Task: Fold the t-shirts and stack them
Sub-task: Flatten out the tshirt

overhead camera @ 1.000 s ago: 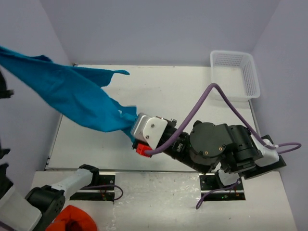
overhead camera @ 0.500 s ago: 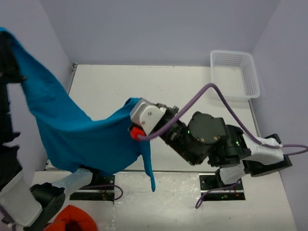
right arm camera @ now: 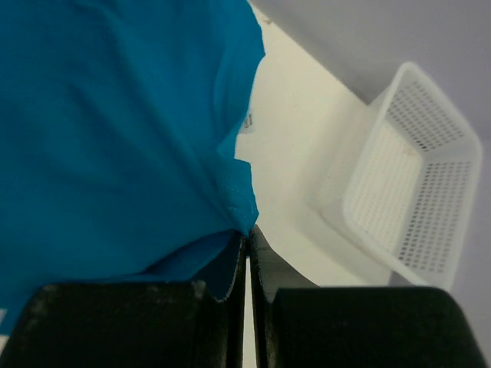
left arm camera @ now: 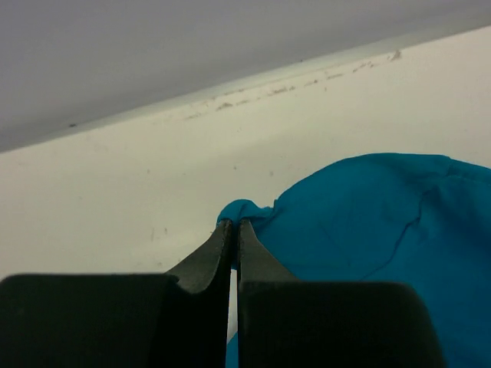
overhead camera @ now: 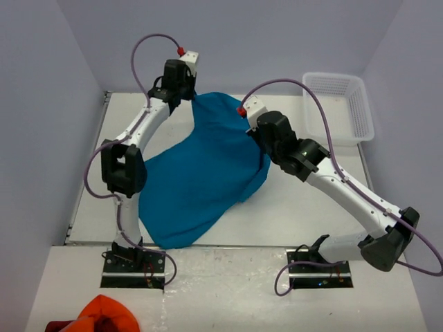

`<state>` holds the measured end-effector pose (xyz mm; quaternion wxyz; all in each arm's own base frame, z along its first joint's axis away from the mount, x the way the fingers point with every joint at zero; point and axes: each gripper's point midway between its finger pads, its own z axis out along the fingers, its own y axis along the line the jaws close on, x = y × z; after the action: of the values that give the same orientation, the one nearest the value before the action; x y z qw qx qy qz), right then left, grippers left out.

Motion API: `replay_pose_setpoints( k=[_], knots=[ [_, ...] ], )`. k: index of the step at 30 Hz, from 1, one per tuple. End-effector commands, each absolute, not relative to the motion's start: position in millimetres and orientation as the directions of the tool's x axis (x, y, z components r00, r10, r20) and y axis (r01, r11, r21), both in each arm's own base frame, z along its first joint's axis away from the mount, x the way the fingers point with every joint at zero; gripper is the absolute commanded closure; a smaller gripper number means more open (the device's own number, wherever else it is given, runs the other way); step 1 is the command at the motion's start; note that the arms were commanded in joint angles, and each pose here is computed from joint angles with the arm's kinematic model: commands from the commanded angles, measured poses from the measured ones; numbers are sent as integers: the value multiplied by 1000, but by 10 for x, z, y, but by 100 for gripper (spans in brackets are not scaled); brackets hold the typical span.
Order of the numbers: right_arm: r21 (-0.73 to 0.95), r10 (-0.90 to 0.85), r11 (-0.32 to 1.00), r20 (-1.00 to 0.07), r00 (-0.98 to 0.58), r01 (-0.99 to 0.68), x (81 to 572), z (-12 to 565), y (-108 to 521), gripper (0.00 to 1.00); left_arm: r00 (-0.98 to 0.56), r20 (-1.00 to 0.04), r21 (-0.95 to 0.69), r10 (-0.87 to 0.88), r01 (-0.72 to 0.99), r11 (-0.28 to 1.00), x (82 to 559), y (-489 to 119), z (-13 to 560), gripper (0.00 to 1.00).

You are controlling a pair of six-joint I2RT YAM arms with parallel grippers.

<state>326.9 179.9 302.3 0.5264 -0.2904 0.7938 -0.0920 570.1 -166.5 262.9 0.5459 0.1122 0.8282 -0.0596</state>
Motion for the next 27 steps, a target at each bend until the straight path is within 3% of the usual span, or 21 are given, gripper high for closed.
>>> replay_pose_setpoints(
  k=[1,4,5,6,8,14,15,16,21,26,27],
  knots=[
    [-325,-462,857,-830,-313,-400,3308,2928,1992,100,-262,-962,-4,78,299,954,5942,-1904,2875,100],
    [-292,-452,859,-817,-357,-420,3281,2705,1990,100,-300,-950,-4,85,282,959,6144,-1948,2468,100],
    [-289,-450,861,-817,-360,-419,3285,2670,1996,100,-304,-949,3,89,272,962,6177,-1950,2403,97],
    [-289,-449,864,-812,-373,-411,3293,2622,1978,100,-296,-951,22,92,232,972,6218,-1896,2379,87],
    [-294,-452,867,-803,-389,-402,3337,2565,1963,100,-272,-958,34,97,228,973,6242,-1884,2382,85],
    [-279,-422,890,-802,-423,-359,3526,2553,1856,100,-217,-974,21,57,167,986,5994,-1721,3044,21],
    [-281,-421,894,-797,-433,-350,3586,2528,1814,100,-211,-977,18,44,123,992,5915,-1658,3167,5],
    [-284,-419,897,-793,-442,-340,3628,2507,1775,100,-193,-981,19,37,91,996,5717,-1567,3410,0],
    [-261,-366,928,-778,-511,-267,3940,2386,1537,100,-167,-985,24,30,38,999,4878,-1502,3908,0],
    [-245,-316,949,-768,-557,-201,4244,2277,1406,100,-325,-945,-94,-44,140,986,4109,-1560,3476,2],
    [-233,-294,956,-775,-559,-180,4329,2334,1350,100,-402,-914,-115,-58,120,986,3995,-1538,3104,18]
  ],
)
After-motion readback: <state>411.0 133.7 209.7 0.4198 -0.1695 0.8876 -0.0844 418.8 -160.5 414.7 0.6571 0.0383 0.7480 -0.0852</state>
